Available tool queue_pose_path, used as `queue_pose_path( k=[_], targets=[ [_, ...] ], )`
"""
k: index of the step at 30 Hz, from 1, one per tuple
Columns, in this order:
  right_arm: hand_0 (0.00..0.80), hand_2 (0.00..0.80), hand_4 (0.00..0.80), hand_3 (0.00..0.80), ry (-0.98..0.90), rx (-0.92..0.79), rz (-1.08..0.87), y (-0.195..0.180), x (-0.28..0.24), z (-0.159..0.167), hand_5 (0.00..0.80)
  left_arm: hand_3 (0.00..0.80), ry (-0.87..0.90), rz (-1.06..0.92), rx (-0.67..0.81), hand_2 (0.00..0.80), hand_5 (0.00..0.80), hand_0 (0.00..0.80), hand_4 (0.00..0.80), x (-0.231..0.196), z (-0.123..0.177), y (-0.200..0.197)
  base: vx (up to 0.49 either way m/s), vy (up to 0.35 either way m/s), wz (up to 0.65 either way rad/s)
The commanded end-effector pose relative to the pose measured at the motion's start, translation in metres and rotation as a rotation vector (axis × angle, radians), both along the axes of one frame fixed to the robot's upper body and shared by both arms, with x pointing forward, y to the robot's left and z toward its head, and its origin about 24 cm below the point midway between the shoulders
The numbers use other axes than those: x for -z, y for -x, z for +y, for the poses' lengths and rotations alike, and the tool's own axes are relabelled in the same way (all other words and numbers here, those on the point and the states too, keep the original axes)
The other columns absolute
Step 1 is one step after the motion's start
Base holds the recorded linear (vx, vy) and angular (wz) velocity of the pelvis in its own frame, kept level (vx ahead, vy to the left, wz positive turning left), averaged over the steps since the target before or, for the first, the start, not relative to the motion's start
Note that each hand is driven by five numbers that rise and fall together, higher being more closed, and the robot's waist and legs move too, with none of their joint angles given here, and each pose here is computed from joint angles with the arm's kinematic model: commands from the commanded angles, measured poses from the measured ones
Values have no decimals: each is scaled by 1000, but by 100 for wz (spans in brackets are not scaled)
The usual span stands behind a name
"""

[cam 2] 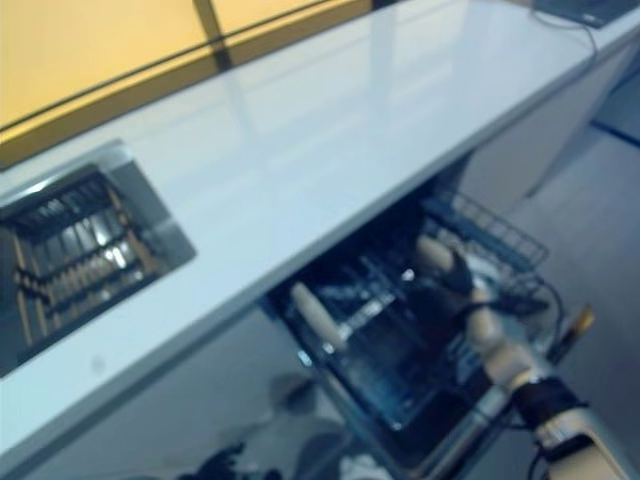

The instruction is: Take plates into dishwasher

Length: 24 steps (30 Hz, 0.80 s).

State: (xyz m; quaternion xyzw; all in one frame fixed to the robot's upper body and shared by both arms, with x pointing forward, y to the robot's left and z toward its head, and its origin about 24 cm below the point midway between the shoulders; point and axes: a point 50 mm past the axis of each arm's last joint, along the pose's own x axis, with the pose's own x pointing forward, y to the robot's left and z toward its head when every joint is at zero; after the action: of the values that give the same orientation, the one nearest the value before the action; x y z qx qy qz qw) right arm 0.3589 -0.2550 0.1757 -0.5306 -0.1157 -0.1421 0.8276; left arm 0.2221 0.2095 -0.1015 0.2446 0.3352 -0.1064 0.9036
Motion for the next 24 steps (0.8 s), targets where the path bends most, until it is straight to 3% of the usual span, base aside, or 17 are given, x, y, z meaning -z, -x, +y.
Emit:
queue_pose_path(
  k=[1,12,24],
  targets=[
    [800,800,800,800,53,-23,-146,-10,-52,8,800,0,-38,-28,54,0,0,0,0,-9,1,-13,0,-3,5],
    [800,800,800,800,-81,-92,-150,-12,-49,27,800,0,-31,-35,54,0,0,0,0,-10,-1,-16,0,0,0],
    [800,800,800,800,-227,-90,-12,-21,-24,37,800,0,-23,-34,56,0,0,0,0,-11,-7,-19,0,0,0]
  ],
)
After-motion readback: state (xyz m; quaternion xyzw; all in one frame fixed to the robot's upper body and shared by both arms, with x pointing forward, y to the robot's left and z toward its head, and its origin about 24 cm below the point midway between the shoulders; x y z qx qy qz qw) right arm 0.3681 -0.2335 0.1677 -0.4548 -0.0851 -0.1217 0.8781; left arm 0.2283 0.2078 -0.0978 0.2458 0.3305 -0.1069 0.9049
